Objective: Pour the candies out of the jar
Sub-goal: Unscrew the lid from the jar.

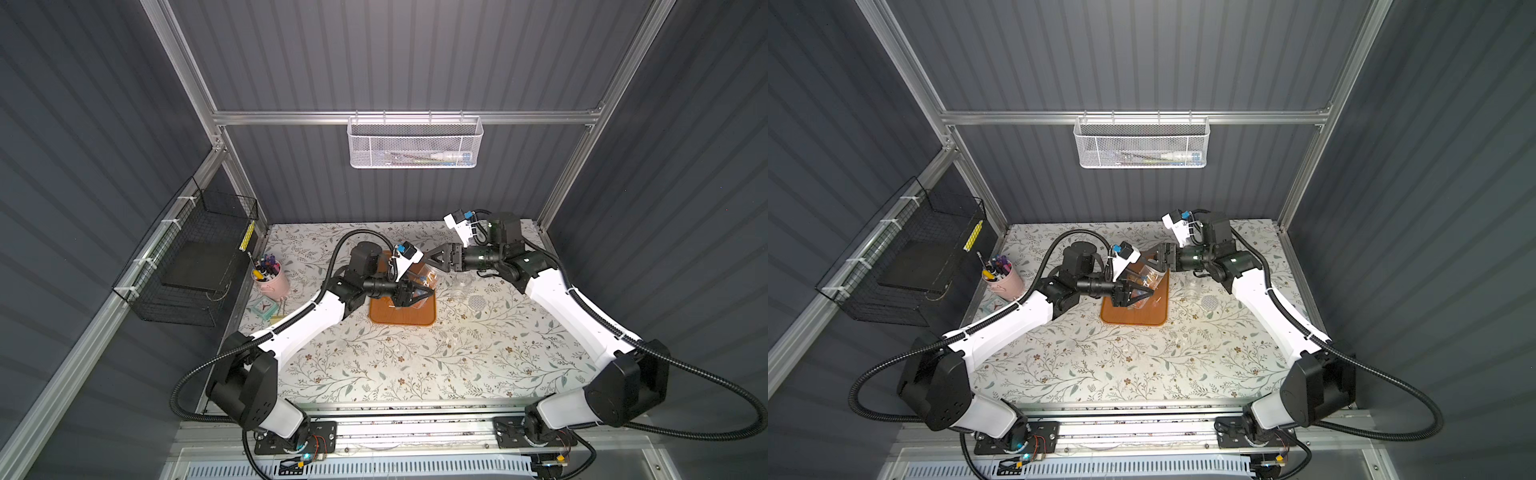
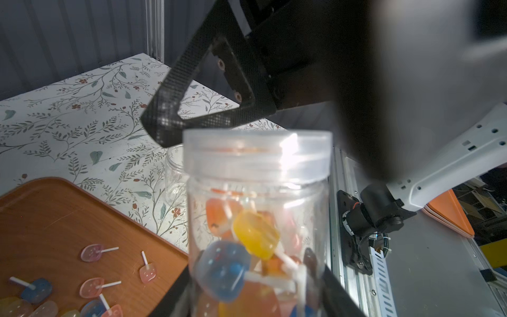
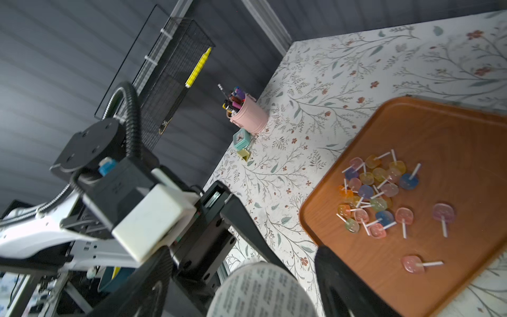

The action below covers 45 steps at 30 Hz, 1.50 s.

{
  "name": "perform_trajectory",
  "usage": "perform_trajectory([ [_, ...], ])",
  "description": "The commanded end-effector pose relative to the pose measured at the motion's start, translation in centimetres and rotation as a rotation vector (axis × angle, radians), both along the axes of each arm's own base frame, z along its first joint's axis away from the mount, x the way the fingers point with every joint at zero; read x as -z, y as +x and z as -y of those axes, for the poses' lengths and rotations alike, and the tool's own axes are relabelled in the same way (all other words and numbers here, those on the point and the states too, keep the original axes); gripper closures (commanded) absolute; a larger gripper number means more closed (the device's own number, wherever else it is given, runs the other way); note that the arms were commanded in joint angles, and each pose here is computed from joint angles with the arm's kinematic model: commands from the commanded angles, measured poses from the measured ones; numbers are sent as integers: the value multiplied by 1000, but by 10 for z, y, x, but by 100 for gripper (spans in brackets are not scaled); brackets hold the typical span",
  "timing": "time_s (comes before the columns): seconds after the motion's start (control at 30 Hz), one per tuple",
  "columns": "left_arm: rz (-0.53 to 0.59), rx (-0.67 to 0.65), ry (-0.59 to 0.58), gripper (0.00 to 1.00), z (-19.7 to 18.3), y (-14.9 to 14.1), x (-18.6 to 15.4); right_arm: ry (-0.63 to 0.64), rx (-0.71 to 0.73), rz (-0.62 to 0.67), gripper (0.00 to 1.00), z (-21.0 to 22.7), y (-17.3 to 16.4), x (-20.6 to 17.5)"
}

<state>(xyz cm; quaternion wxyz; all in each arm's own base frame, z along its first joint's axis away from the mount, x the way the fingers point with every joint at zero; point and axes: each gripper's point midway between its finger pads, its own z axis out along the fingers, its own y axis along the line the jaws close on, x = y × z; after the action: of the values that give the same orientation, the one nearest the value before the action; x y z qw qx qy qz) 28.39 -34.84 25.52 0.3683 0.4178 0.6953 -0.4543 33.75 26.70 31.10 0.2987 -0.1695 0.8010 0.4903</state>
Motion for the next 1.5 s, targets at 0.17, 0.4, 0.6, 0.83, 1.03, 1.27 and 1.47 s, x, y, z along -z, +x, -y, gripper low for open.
perform_trajectory([
  [0.17,93,-138,29,100,-7,22,-5,-93,267,-92,18,18,13,20],
  [0.4,110,-163,53,100,-5,24,-1,-63,296,-95,22,0,11,12],
  [0.6,117,-177,62,100,-4,23,-1,-93,316,-118,28,-6,14,17],
  [0.83,117,-170,62,100,-3,21,-1,-85,325,-109,44,-7,15,17],
  [1.03,115,-24,-35,100,5,-5,-18,32,143,39,50,-14,4,-11],
  [1.27,56,194,-119,100,13,-42,-35,204,-129,276,49,-14,-34,-61],
  [1.47,4,279,-162,100,18,-52,-41,219,-201,301,48,-14,-46,-69],
])
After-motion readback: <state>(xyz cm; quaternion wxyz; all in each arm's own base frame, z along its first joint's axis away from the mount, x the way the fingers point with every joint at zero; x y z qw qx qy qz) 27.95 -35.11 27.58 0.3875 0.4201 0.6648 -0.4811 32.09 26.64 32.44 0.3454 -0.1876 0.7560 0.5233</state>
